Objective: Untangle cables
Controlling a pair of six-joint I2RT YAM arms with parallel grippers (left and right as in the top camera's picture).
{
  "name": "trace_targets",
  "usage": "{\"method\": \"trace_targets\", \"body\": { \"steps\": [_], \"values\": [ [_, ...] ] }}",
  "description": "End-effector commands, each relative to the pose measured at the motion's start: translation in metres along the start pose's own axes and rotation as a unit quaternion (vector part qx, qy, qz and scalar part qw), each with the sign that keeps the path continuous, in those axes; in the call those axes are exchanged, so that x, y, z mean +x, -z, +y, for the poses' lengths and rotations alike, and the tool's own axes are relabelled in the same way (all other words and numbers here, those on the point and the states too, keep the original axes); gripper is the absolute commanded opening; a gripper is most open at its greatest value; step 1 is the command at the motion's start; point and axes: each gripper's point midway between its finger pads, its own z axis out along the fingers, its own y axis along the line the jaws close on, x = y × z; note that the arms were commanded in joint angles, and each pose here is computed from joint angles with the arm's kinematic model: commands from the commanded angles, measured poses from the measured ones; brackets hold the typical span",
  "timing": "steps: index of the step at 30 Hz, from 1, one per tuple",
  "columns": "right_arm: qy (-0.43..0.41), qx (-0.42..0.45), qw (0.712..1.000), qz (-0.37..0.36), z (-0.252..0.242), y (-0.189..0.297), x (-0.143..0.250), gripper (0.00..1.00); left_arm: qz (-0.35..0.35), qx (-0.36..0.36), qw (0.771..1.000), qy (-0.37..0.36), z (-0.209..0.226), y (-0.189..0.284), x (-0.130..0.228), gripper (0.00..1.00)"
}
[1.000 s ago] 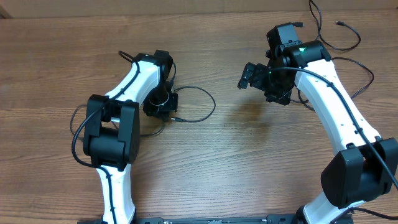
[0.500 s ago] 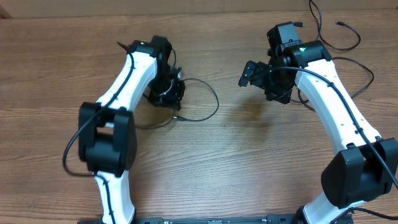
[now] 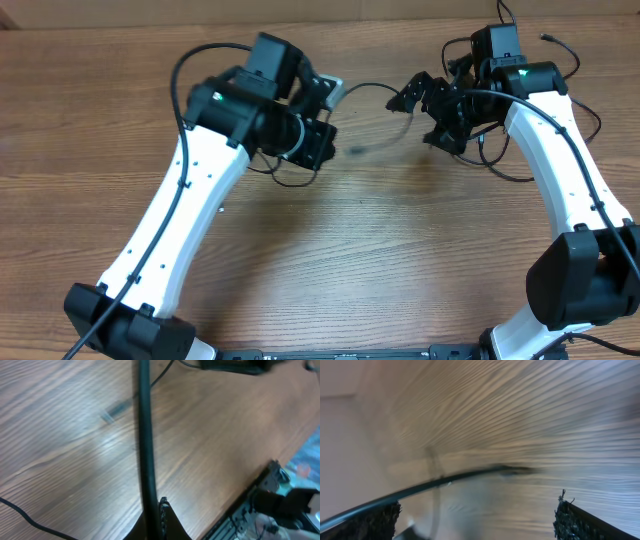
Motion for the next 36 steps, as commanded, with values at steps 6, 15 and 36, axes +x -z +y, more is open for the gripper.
{"method": "trace_targets", "body": {
  "steps": [6, 15, 36],
  "values": [
    [0.005, -0.105, 0.993, 0.059, 0.036, 0.008, 0.018, 1.0, 0.0, -0.06, 0.998, -0.036, -0.006, -0.006, 0.0, 0.04],
    [0.03, -0.223, 0.967, 0.115, 0.075, 0.027, 0.033, 1.0, 0.001, -0.036, 0.998, -0.048, -0.016, -0.008, 0.0, 0.04],
    [0.029, -0.23, 0.966, 0.119, 0.089, 0.021, 0.036, 0.39, 0.0, 0.009, 0.997, -0.071, -0.04, -0.012, 0.0, 0.04]
  ]
}}
